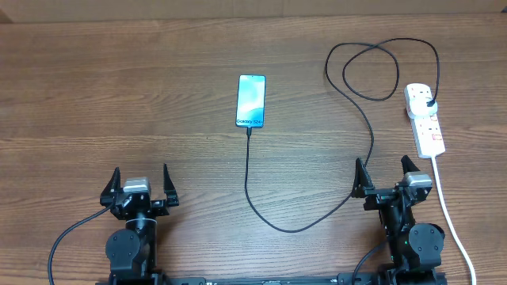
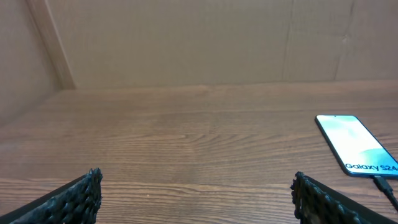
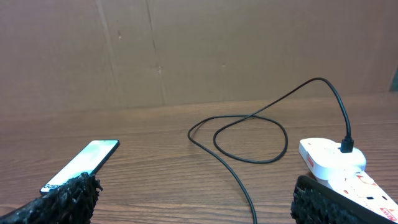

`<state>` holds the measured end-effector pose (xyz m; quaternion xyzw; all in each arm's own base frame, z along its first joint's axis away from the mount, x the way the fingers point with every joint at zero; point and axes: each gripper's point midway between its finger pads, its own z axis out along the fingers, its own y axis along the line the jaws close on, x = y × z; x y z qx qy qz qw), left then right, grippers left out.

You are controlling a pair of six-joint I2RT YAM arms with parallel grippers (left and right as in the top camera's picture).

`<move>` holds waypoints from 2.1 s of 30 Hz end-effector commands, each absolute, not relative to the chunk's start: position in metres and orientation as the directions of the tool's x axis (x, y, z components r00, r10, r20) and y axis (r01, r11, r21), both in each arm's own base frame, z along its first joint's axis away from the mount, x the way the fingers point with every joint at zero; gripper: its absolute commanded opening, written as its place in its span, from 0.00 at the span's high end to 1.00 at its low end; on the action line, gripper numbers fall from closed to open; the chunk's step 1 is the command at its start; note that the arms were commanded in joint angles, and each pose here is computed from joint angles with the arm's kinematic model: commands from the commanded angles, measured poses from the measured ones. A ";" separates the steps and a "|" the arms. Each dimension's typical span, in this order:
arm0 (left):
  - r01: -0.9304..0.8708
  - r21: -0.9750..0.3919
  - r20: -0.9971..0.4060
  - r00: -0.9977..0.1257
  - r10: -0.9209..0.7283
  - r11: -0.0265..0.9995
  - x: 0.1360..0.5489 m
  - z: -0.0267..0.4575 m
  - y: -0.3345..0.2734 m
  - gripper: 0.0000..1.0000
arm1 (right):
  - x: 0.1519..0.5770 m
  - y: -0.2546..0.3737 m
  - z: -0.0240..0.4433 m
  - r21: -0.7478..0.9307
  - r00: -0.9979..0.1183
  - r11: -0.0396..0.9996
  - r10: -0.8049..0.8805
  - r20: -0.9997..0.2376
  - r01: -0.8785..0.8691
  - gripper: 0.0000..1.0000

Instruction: Plug charger to phone and switch on socket

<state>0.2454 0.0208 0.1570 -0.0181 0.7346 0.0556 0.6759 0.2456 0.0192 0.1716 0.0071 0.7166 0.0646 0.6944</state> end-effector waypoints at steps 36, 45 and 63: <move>-0.116 -0.092 -0.993 -0.059 -0.099 0.989 0.245 0.158 0.021 0.00 | 0.246 0.020 0.170 0.100 -0.033 0.991 0.097 -0.995 -0.084 0.00; -0.116 -0.092 -0.993 -0.059 -0.099 0.989 0.245 0.158 0.021 0.00 | 0.246 0.020 0.170 0.099 -0.033 0.991 0.097 -0.995 -0.085 0.00; -0.116 -0.092 -0.993 -0.059 -0.099 0.989 0.245 0.158 0.021 0.00 | 0.246 0.020 0.170 0.099 -0.033 0.992 0.097 -0.995 -0.084 0.00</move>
